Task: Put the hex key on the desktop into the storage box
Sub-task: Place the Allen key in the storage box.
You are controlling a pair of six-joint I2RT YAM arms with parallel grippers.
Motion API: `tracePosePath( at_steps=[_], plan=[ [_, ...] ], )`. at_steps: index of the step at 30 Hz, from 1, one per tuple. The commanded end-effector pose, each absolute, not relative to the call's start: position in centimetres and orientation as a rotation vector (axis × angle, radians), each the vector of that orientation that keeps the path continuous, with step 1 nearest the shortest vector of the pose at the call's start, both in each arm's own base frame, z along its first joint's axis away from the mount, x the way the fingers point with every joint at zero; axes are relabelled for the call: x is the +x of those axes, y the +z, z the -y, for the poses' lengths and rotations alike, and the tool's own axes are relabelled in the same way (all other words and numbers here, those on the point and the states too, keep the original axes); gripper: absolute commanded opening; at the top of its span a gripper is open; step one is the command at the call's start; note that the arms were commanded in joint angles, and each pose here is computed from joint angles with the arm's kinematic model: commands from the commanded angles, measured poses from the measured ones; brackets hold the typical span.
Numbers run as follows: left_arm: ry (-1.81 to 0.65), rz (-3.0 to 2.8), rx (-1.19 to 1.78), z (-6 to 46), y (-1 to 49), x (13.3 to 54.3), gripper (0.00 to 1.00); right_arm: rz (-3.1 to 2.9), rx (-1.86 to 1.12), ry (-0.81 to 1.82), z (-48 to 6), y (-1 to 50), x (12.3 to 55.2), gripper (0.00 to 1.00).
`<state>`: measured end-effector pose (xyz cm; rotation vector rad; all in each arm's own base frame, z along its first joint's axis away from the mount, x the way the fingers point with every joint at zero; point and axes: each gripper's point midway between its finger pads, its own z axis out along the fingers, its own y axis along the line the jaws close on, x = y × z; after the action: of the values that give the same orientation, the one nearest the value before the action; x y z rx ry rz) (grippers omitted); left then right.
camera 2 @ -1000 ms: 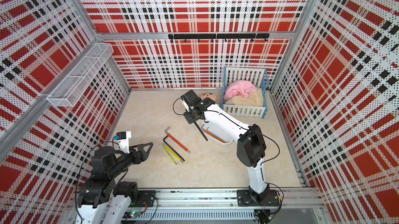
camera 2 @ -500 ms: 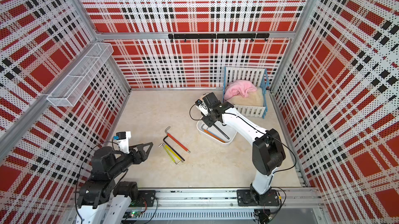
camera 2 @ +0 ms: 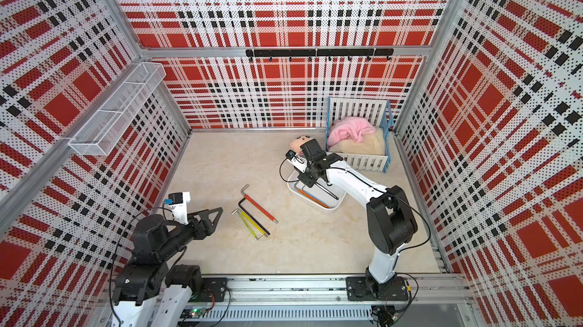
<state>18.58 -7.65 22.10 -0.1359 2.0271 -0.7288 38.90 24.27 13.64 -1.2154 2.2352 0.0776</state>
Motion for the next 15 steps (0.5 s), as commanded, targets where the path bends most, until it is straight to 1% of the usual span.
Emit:
tracePosePath(
  at_steps=[1, 15],
  plan=[
    [-0.716, -2.003, -0.127, 7.5, 22.4, 18.8, 0.74, -2.201, -1.233, 0.094, -24.9, 13.1, 39.5, 0.0],
    [-0.712, -2.005, -0.129, 7.3, 22.3, 18.9, 0.74, -2.29, -1.251, 0.071, -24.4, 9.2, 39.4, 0.0]
  ],
)
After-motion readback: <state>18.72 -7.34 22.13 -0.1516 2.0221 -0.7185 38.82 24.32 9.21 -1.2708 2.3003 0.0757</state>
